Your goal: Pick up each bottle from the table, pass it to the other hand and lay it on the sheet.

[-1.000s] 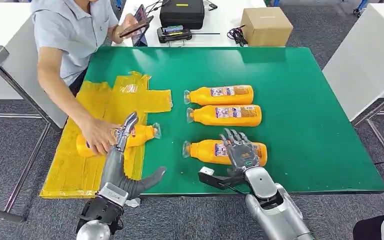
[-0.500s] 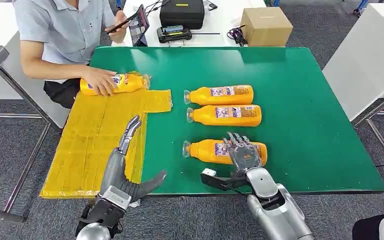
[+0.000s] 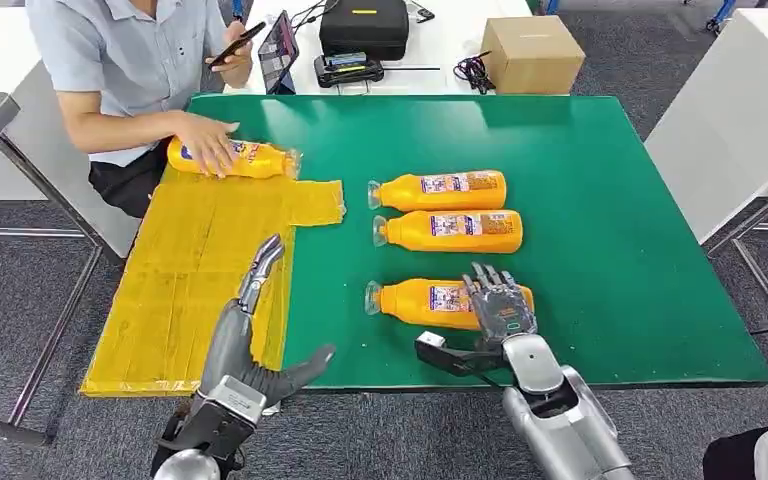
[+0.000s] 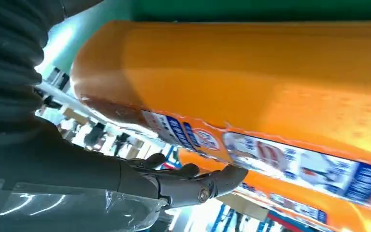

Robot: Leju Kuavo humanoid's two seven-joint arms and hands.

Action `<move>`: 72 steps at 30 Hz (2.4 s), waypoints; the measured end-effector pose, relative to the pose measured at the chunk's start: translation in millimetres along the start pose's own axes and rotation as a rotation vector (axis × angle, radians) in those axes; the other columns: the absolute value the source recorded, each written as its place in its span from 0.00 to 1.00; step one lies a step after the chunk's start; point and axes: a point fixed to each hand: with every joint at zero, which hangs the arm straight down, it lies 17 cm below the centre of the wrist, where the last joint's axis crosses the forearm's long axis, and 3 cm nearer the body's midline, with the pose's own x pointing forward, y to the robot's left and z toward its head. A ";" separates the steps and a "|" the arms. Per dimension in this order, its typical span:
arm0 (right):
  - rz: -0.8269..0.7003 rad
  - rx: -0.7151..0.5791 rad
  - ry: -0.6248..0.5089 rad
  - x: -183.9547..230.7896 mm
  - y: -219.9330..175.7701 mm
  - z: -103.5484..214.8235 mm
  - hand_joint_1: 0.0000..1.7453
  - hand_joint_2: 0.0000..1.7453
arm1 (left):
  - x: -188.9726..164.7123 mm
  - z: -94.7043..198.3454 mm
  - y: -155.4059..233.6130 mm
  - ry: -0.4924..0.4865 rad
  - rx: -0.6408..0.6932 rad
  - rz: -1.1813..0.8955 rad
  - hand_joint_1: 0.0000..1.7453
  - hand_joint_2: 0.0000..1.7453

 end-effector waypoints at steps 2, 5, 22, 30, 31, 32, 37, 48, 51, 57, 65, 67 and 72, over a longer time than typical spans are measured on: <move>0.003 0.000 0.008 -3.0 0.4 0.3 0.00 1.00 | -0.4 0.9 0.2 0.002 0.000 -0.001 0.00 1.00; 0.000 0.002 0.021 -8.0 1.8 1.3 0.00 1.00 | 1.1 1.3 2.0 -0.002 0.006 -0.011 0.00 1.00; -0.201 0.018 0.033 -32.8 20.7 -1.2 0.00 1.00 | 4.5 -1.3 -9.6 -0.019 -0.029 0.016 0.00 1.00; -0.283 0.046 0.021 -34.4 31.1 -5.3 0.05 1.00 | 4.9 -3.8 -20.8 -0.025 -0.057 0.033 0.00 1.00; -0.292 0.049 0.019 -34.9 32.3 -5.5 0.14 1.00 | 4.6 -4.0 -22.0 -0.025 -0.060 0.035 0.00 1.00; -0.302 0.052 0.021 -36.2 33.5 -6.2 0.68 1.00 | 4.0 -4.2 -23.6 -0.023 -0.064 0.041 0.00 1.00; -0.320 0.087 0.029 -40.9 46.4 -7.1 1.00 1.00 | 3.9 -5.7 -31.6 -0.027 -0.085 0.060 0.00 1.00; -0.324 0.097 0.038 -49.2 46.1 -14.1 0.95 1.00 | 1.5 -6.6 -40.3 -0.024 -0.106 0.077 0.00 1.00; -0.326 0.095 0.039 -49.4 46.5 -14.2 1.00 1.00 | 0.8 -6.7 -41.4 -0.023 -0.108 0.080 0.00 1.00; -0.340 0.086 0.041 -49.4 45.8 -14.4 1.00 1.00 | 3.1 -7.2 -39.0 -0.035 -0.095 0.100 0.00 1.00; -0.679 0.006 -0.131 -14.9 32.0 1.7 1.00 1.00 | -8.8 -10.3 -20.3 0.038 0.003 0.290 0.00 1.00; -0.791 -0.025 -0.181 -2.3 23.8 13.1 1.00 1.00 | -21.4 -9.8 -16.0 0.096 0.041 0.363 0.00 1.00; -0.911 -0.093 -0.236 12.4 3.0 28.4 1.00 1.00 | -39.1 -6.8 -9.3 0.165 0.095 0.454 0.00 1.00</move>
